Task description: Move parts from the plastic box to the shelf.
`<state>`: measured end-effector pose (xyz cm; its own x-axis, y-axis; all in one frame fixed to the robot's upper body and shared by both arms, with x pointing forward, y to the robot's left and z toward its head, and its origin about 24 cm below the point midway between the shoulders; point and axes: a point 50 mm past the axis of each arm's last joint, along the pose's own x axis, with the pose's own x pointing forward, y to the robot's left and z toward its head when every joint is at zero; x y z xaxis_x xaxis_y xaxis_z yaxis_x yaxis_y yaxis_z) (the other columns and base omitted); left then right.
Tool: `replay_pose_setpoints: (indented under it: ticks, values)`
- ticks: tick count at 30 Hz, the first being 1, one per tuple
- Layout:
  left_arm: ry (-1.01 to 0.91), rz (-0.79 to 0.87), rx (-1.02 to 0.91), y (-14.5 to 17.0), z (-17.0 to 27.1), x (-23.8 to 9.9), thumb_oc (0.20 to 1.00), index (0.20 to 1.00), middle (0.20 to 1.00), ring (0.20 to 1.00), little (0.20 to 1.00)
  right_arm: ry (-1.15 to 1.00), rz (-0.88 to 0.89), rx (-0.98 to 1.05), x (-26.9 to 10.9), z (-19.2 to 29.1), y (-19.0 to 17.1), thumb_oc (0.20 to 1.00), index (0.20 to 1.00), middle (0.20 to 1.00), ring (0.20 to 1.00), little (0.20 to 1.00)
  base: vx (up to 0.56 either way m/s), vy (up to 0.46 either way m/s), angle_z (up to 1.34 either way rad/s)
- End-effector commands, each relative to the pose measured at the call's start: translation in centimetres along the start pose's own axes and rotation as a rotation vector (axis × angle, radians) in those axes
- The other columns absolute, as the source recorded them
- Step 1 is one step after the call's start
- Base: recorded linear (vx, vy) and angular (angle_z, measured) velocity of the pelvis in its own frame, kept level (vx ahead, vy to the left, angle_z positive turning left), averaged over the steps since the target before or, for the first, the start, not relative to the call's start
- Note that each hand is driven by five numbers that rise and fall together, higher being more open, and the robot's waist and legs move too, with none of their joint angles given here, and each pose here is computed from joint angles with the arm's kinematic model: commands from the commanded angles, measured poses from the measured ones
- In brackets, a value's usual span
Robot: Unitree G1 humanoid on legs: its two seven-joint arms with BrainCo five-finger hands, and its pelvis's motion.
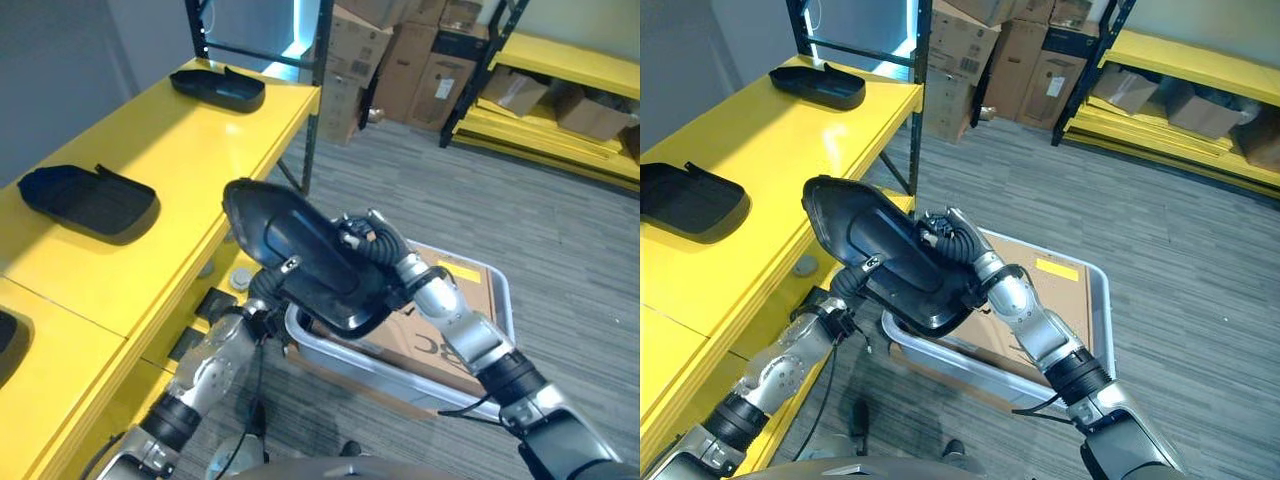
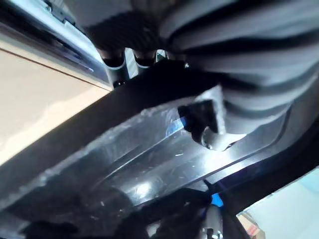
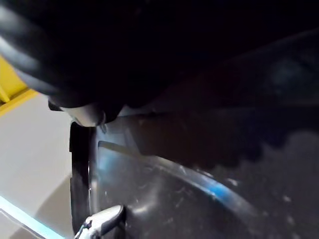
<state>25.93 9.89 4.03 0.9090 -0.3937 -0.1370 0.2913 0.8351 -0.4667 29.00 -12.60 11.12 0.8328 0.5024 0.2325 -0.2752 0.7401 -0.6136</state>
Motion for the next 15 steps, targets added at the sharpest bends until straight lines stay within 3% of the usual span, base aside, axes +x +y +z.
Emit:
replay_pose_setpoints:
  ticks: [1, 2, 3, 11, 14, 15]
  values:
    - [-0.339, -0.007, 0.146, -1.2, 6.1, 2.2, 0.200, 0.200, 0.200, 0.200, 0.200, -0.217, 0.170, 0.259, -0.5, 4.2, 4.1, 0.332, 0.332, 0.332, 0.332, 0.332, 0.05, 0.107, 0.08]
    - [-0.357, 0.004, 0.163, -1.2, 6.2, 2.1, 0.200, 0.200, 0.200, 0.200, 0.200, -0.201, 0.145, 0.276, -0.7, 3.9, 4.3, 0.570, 0.570, 0.570, 0.570, 0.570, 0.03, 0.122, 0.09]
    - [-0.405, 0.040, 0.224, -1.1, 6.5, 1.9, 0.200, 0.200, 0.200, 0.200, 0.200, -0.154, 0.084, 0.303, -1.0, 3.2, 4.6, 1.000, 1.000, 1.000, 1.000, 1.000, 0.04, 0.175, 0.08]
    - [-0.615, 0.202, 0.550, 0.3, 8.8, 0.1, 0.200, 0.200, 0.200, 0.200, 0.200, 0.106, -0.248, 0.408, -4.4, -1.4, 3.2, 1.000, 1.000, 1.000, 1.000, 1.000, 0.02, 0.168, -0.06]
    - [-0.749, 0.224, 0.712, 1.0, 11.0, -1.5, 0.200, 0.200, 0.200, 0.200, 0.200, 0.350, -0.287, 0.382, -8.0, -5.8, 3.3, 1.000, 1.000, 1.000, 1.000, 1.000, 0.04, 0.152, -0.18]
    - [-0.797, 0.209, 0.799, 1.0, 11.8, -2.3, 0.200, 0.200, 0.200, 0.200, 0.200, 0.504, -0.251, 0.403, -10.9, -8.5, 4.4, 1.000, 1.000, 1.000, 1.000, 1.000, 0.02, 0.042, -0.16]
